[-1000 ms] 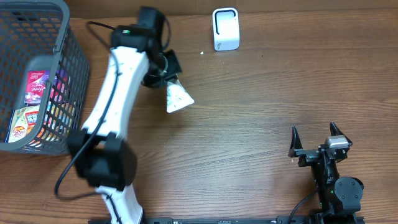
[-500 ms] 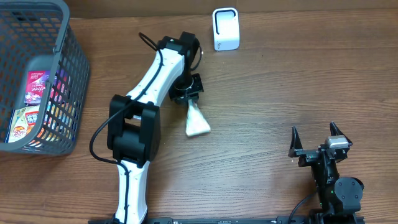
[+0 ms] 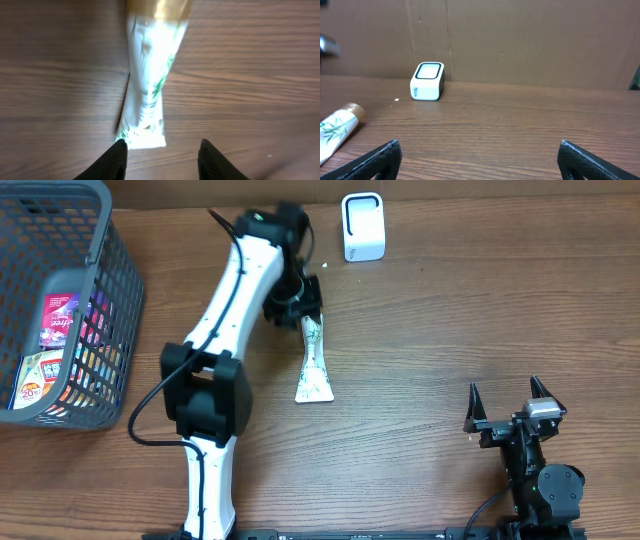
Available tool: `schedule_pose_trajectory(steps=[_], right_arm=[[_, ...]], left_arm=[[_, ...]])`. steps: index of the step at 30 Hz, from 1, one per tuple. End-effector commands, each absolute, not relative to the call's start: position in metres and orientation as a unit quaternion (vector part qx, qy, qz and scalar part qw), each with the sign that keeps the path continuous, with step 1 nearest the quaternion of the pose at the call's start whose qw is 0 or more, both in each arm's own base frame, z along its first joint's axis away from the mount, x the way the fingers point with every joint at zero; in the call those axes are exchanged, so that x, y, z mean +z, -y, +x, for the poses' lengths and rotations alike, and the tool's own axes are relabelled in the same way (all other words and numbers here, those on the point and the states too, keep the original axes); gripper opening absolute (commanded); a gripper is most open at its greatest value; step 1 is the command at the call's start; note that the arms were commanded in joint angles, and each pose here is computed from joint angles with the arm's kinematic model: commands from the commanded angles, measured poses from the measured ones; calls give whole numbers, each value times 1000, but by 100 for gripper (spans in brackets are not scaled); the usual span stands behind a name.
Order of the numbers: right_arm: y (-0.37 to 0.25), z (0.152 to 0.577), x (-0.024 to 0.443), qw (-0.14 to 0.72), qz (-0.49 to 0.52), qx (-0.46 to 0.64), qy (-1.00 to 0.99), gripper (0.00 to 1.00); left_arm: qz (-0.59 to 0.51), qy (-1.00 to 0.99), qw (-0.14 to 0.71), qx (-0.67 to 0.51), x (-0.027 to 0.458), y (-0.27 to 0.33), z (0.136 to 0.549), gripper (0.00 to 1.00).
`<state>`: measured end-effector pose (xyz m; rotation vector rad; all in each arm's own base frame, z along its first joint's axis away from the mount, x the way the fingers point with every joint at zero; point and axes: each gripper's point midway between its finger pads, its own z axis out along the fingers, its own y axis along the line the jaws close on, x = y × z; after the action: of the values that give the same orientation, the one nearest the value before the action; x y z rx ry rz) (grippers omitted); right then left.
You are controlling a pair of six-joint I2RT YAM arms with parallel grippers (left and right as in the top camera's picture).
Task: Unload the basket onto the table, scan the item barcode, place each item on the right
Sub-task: 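Lift the bottle out and place it on the table center, then move the left gripper back into the grey basket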
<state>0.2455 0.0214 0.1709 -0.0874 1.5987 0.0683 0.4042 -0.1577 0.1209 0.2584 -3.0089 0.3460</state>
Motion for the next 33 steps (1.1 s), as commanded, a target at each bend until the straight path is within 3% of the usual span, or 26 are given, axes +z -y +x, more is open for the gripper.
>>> schedule_pose_trajectory(steps=[1, 10, 15, 23, 33], right_arm=[[-22, 245, 170, 698, -39, 32, -714, 100], [-22, 245, 170, 698, -39, 32, -714, 100], [-22, 245, 170, 698, -39, 32, -714, 100], [-22, 245, 170, 698, -39, 32, -714, 100], [-22, 245, 170, 698, -39, 32, -714, 100]], left_arm=[[57, 988, -18, 144, 177, 149, 424, 42], [64, 967, -170, 179, 287, 106, 440, 57], [89, 951, -240, 172, 336, 58, 427, 88], [251, 905, -332, 90, 389, -83, 387, 88], [483, 818, -309, 49, 364, -232, 339, 100]])
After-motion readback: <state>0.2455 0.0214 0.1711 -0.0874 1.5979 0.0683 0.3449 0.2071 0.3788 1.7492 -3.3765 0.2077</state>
